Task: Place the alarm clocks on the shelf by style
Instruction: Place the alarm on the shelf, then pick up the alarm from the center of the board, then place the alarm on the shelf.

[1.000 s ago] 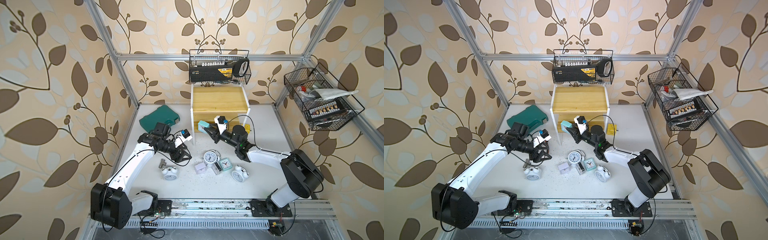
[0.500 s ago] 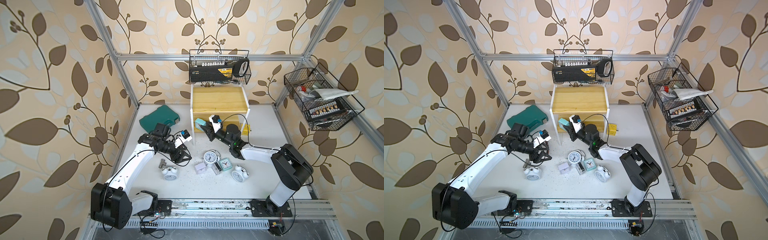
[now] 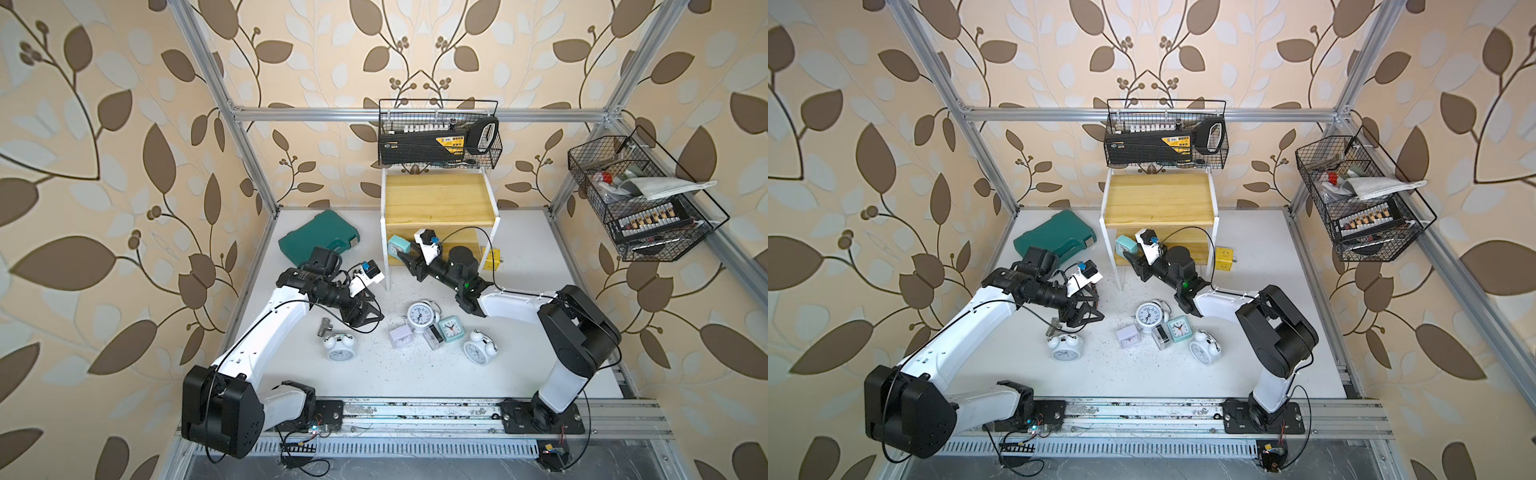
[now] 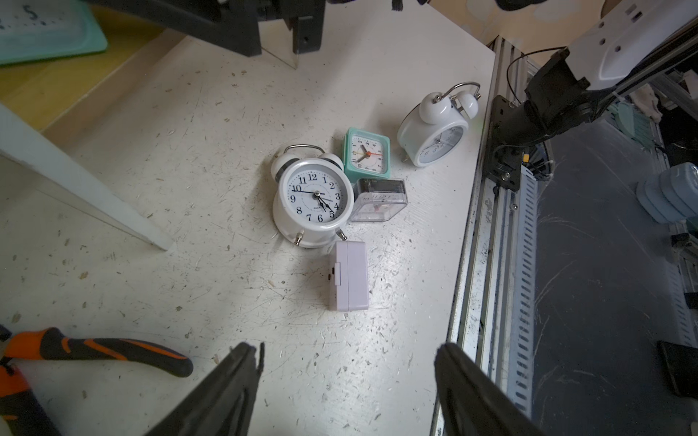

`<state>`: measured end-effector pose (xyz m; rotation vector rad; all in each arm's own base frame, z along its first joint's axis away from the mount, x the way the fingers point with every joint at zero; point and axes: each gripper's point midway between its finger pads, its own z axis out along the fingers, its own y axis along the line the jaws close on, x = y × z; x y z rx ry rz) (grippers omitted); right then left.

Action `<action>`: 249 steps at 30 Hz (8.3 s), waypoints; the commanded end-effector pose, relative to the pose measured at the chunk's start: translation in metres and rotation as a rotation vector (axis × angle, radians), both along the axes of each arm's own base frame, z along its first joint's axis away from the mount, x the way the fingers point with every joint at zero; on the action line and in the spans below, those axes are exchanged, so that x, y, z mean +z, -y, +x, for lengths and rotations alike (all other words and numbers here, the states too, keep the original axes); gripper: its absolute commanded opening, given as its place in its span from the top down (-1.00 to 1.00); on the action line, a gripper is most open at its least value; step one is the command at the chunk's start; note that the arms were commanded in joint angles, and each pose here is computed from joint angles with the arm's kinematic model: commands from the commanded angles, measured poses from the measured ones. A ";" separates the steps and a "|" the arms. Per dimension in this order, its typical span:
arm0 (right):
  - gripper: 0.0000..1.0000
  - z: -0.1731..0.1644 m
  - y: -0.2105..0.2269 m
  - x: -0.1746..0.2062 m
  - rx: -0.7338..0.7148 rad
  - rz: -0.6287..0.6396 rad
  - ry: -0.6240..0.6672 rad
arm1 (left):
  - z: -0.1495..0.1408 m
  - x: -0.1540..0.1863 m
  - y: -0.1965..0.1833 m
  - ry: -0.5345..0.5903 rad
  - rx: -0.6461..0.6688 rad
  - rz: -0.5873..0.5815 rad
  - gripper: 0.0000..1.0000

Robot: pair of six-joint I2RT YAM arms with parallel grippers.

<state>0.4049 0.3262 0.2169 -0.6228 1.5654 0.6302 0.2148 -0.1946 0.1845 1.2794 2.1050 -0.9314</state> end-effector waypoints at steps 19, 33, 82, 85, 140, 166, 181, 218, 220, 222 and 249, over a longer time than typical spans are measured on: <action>-0.21 -0.003 0.019 -0.006 -0.088 -0.056 -0.034 | -0.003 0.001 0.001 -0.012 -0.019 -0.031 -0.55; 0.09 0.007 0.022 -0.012 -0.136 -0.078 -0.052 | -0.004 -0.002 0.001 -0.025 -0.025 -0.032 -0.56; -0.47 -0.077 0.086 -0.012 -0.195 -0.020 -0.306 | -0.028 -0.130 0.039 -0.134 -0.130 0.376 -0.40; -0.47 -0.080 0.088 -0.018 -0.200 -0.019 -0.319 | -0.032 -0.134 0.043 -0.131 -0.152 0.393 -0.39; -0.31 -0.186 0.017 -0.068 0.531 -0.073 -0.420 | -0.055 -0.052 0.038 0.053 -0.324 0.190 0.59; 0.06 -0.205 -0.023 -0.070 0.687 -0.076 -0.414 | -0.056 -0.053 0.038 0.031 -0.317 0.179 0.57; 0.55 -0.208 -0.020 -0.070 0.713 -0.068 -0.411 | -0.055 -0.054 0.038 0.022 -0.311 0.181 0.23; 0.56 -0.049 0.093 0.044 -0.035 0.081 -0.078 | -0.018 -0.023 0.013 -0.057 -0.083 0.006 -0.40; 0.55 -0.044 0.093 0.043 -0.048 0.082 -0.073 | -0.018 -0.024 0.013 -0.061 -0.081 0.005 -0.41; 0.55 -0.038 0.092 0.044 -0.061 0.089 -0.062 | -0.017 -0.024 0.013 -0.064 -0.080 0.004 -0.41; 0.49 0.006 0.066 0.010 -0.091 0.025 -0.088 | -0.018 -0.028 0.009 -0.071 -0.073 0.001 -0.41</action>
